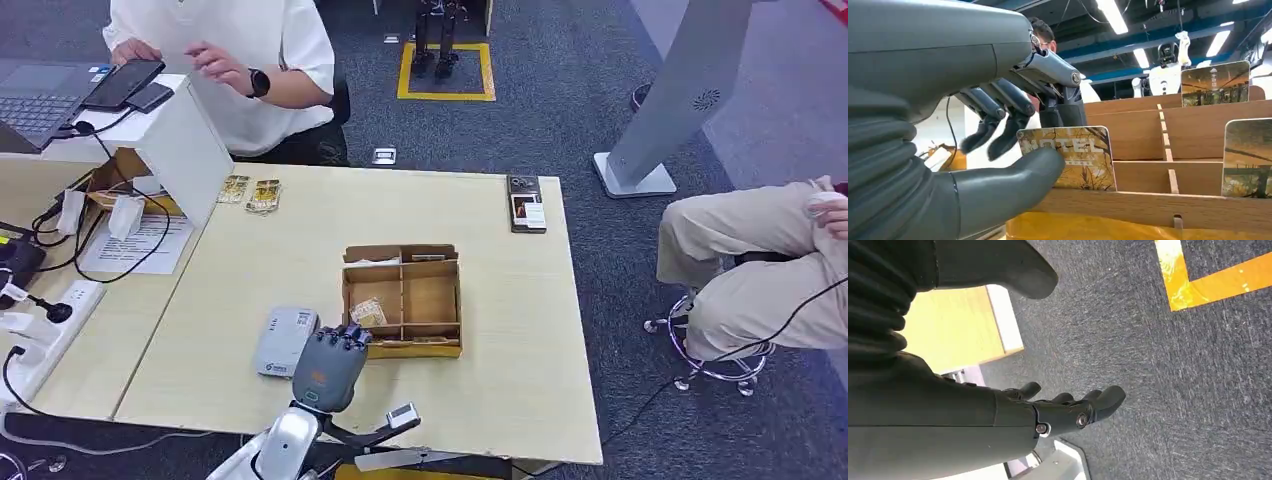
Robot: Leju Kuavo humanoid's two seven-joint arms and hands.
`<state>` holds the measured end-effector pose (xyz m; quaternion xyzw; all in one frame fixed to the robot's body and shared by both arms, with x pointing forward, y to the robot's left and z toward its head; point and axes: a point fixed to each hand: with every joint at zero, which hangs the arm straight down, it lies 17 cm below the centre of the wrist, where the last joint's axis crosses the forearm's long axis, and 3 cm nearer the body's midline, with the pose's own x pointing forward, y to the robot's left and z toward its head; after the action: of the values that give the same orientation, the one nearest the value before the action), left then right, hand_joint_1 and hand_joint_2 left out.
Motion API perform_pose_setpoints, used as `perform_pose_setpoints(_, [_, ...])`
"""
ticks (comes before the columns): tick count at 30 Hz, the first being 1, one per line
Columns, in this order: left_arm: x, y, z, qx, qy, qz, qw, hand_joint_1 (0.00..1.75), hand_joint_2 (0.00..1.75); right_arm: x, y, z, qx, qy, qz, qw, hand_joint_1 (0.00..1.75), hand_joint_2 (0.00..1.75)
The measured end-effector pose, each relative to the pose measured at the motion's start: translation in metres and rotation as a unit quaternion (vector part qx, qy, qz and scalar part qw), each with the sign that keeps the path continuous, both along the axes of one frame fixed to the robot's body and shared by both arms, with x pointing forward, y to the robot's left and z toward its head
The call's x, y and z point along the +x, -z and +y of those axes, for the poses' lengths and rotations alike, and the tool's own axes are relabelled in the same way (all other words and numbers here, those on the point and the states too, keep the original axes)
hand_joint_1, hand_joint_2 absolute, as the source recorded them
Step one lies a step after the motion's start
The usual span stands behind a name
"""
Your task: Pass the card to the sensor for recognition and then transmit it.
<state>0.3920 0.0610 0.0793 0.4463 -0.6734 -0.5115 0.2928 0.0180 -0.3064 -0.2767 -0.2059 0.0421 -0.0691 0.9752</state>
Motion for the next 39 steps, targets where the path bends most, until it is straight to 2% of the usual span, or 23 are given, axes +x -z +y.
perform_pose_setpoints(2, [0.001, 0.000, 0.000, 0.000, 0.000, 0.001, 1.000, 1.52, 1.75, 0.000, 0.000, 0.000, 0.000, 0.000, 0.000, 1.000, 0.00, 1.75])
perform_pose_setpoints(4, [0.002, 0.000, 0.000, -0.001, -0.002, 0.002, 1.000, 1.55, 1.75, 0.000, 0.000, 0.000, 0.000, -0.001, 0.000, 1.000, 0.00, 1.75])
perform_pose_setpoints(7, [0.003, 0.002, -0.001, 0.001, 0.000, 0.005, 1.000, 1.75, 1.75, 0.000, 0.000, 0.000, 0.001, -0.001, 0.000, 1.000, 0.00, 1.75])
perform_pose_setpoints(12, [0.002, 0.003, -0.001, -0.002, 0.004, 0.004, 1.000, 1.75, 1.75, 0.000, 0.000, 0.000, 0.001, -0.001, 0.000, 1.000, 0.00, 1.75])
perform_pose_setpoints(16, [-0.006, -0.001, -0.009, -0.021, 0.034, 0.000, 0.999, 1.75, 1.75, 0.000, 0.000, 0.000, 0.001, -0.002, 0.000, 1.000, 0.00, 1.75])
perform_pose_setpoints(19, [-0.019, -0.029, -0.020, -0.090, 0.082, -0.001, 0.993, 1.75, 1.75, -0.001, 0.000, 0.000, -0.001, -0.004, 0.001, 1.000, 0.00, 1.75])
perform_pose_setpoints(21, [-0.025, -0.064, -0.026, -0.168, 0.125, -0.019, 0.978, 1.75, 1.75, 0.000, 0.000, -0.001, -0.001, -0.004, 0.001, 1.000, 0.00, 1.75])
perform_pose_setpoints(25, [-0.021, -0.109, -0.003, -0.291, 0.112, -0.051, 0.949, 1.75, 1.75, -0.001, 0.000, -0.001, -0.002, -0.003, 0.001, 1.000, 0.00, 1.75])
perform_pose_setpoints(29, [-0.017, -0.123, 0.021, -0.349, 0.084, -0.068, 0.931, 1.75, 1.75, 0.000, -0.001, -0.002, -0.006, -0.002, 0.000, 1.000, 0.00, 1.75])
perform_pose_setpoints(33, [-0.010, -0.129, 0.054, -0.476, 0.052, -0.061, 0.876, 1.75, 1.75, 0.000, -0.001, -0.003, -0.010, -0.002, -0.002, 1.000, 0.00, 1.75])
perform_pose_setpoints(39, [0.008, -0.131, 0.084, -0.585, 0.022, -0.042, 0.809, 1.75, 1.75, 0.003, -0.001, -0.001, -0.009, -0.006, -0.007, 1.000, 0.00, 1.75])
